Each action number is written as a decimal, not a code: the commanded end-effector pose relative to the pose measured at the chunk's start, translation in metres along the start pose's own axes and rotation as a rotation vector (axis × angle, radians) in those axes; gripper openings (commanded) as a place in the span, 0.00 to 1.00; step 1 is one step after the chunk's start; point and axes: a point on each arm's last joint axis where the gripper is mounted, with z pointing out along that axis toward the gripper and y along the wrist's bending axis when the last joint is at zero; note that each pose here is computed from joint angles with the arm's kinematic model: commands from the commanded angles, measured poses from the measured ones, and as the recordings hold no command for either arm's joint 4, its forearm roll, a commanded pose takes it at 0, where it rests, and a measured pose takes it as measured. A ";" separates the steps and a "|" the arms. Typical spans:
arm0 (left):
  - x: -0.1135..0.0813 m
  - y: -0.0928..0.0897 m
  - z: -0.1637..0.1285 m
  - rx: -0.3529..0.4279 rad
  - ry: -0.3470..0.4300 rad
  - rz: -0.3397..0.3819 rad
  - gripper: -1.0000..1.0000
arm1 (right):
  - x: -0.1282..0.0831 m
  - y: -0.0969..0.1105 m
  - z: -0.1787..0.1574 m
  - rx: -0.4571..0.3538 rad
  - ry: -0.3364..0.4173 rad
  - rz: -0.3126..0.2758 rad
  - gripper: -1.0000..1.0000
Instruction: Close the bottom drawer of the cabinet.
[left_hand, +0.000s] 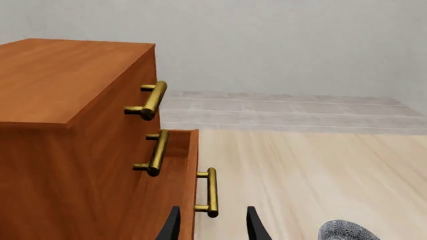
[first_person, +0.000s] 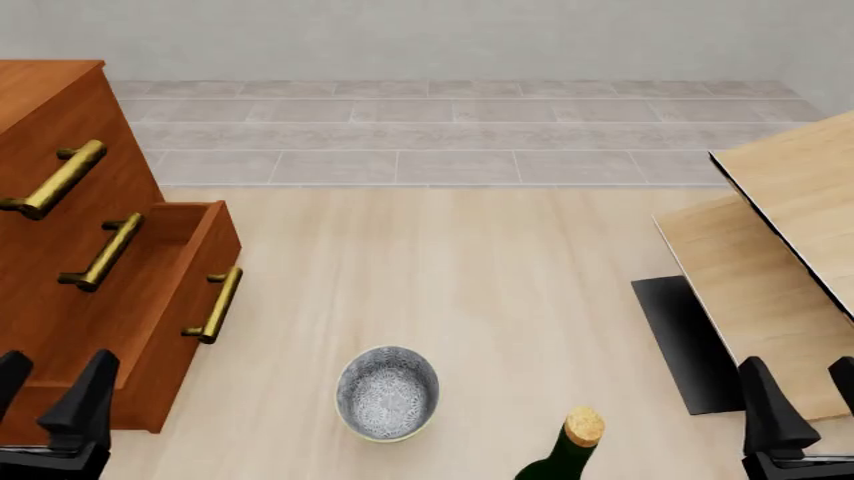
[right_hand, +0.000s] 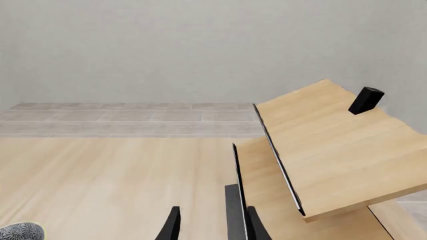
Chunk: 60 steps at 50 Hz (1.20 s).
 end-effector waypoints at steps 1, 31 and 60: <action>0.009 0.002 -0.003 -0.027 -0.056 0.051 1.00 | -0.001 0.000 0.000 -0.002 -0.003 -0.006 1.00; 0.015 -0.008 0.004 0.138 0.025 0.057 1.00 | -0.002 0.001 0.000 -0.018 -0.017 -0.020 1.00; 0.076 -0.063 0.093 0.398 0.189 0.049 1.00 | -0.002 0.002 0.000 -0.028 -0.014 -0.028 1.00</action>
